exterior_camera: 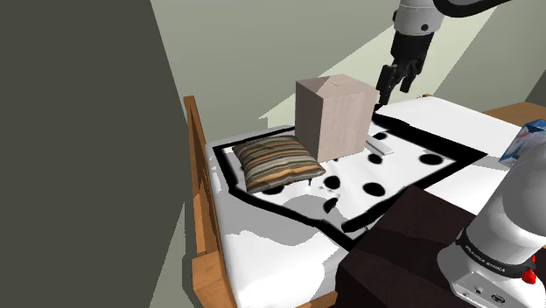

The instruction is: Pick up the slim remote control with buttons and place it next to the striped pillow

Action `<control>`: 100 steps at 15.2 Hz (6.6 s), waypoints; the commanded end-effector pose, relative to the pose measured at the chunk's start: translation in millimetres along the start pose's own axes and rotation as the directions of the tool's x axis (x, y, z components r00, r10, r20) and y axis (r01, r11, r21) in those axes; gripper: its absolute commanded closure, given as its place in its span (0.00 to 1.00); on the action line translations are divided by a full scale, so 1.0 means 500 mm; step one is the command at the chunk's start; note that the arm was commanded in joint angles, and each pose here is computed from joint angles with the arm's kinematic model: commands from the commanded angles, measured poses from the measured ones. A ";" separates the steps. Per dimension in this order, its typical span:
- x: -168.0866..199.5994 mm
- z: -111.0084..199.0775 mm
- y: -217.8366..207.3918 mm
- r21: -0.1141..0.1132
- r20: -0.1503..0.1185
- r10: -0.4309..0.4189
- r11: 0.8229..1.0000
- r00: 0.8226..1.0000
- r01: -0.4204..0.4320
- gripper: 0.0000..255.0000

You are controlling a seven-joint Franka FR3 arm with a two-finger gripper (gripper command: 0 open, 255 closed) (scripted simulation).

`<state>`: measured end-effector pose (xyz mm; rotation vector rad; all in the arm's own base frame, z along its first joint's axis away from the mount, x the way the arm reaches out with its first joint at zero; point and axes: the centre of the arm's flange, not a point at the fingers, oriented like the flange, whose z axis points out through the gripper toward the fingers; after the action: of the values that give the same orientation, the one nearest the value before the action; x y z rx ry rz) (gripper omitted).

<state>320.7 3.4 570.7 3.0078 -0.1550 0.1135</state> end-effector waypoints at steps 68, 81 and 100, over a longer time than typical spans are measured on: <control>0.405 0.945 0.712 0.090 0.118 0.248 0.962 0.962 -0.259 0.00; 0.405 0.945 0.712 0.090 0.118 0.248 0.962 0.962 -0.259 1.00; 0.421 0.747 0.737 0.090 0.118 0.248 0.962 0.962 -0.259 1.00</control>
<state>515.0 -429.2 257.5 3.0841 -0.5638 -0.0142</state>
